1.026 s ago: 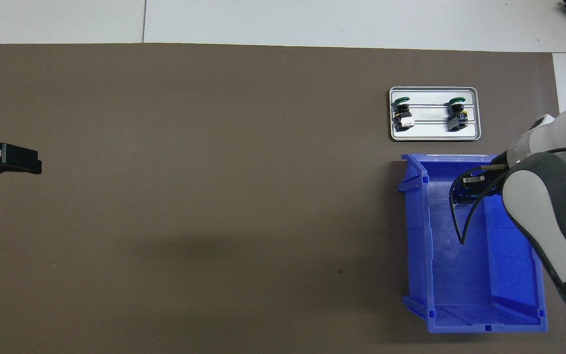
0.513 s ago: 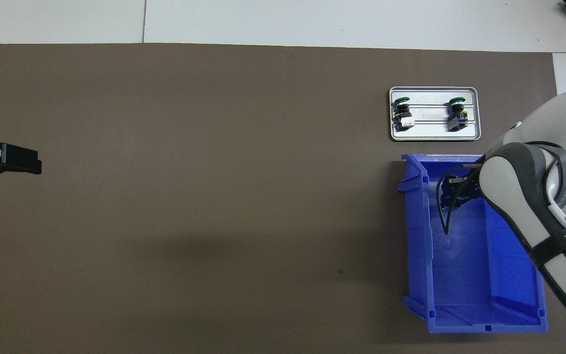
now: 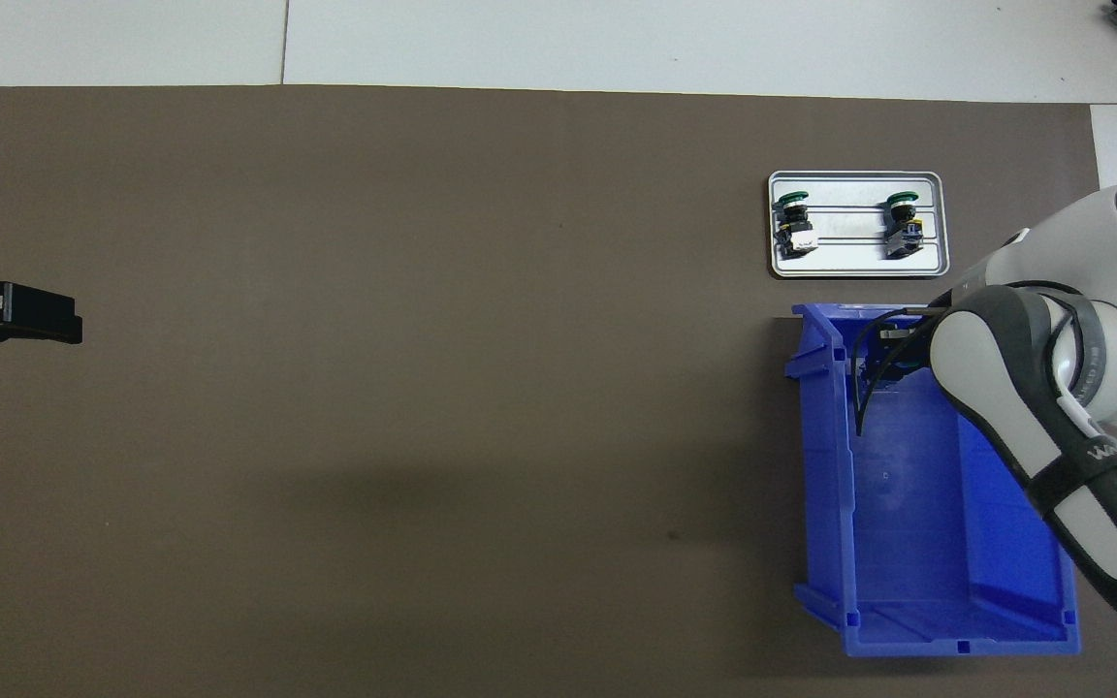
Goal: Place and press button with both arms
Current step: 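Lower the green item into the blue bin with the right gripper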
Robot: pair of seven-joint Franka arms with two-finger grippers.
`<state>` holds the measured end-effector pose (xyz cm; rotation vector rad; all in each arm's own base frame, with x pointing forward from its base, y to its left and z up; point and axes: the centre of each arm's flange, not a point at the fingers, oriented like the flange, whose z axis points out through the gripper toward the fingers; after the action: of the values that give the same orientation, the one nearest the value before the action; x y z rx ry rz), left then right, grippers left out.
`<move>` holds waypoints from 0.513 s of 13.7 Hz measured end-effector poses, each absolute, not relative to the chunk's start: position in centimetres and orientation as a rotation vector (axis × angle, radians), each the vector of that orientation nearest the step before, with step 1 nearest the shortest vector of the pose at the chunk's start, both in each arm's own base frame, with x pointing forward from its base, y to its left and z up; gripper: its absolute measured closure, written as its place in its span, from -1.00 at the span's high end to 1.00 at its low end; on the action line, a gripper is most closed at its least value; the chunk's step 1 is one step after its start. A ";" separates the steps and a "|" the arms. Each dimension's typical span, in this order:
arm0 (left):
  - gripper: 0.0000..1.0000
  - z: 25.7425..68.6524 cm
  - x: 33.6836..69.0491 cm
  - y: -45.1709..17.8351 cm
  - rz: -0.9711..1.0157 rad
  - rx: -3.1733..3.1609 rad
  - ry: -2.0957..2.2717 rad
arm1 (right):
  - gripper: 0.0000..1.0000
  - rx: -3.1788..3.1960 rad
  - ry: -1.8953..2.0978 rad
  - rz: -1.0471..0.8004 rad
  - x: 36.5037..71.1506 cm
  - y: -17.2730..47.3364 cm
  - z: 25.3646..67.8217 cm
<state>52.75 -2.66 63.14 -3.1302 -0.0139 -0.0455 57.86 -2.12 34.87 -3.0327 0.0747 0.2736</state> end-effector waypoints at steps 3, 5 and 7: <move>1.00 63.1 52.7 -2.7 -0.045 -3.130 -0.014 | -0.16 -3.074 0.054 0.268 57.9 -2.4 34.8; 1.00 63.1 52.7 -2.7 -0.045 -3.130 -0.014 | -0.15 -3.098 0.036 0.263 57.9 -2.6 34.9; 1.00 63.1 52.7 -2.7 -0.045 -3.130 -0.014 | 0.15 -3.103 0.033 0.252 57.9 -2.6 35.4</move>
<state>52.75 -2.66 63.14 -3.1302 -0.0139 -0.0455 57.89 -2.63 35.37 -3.1031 0.0330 0.2515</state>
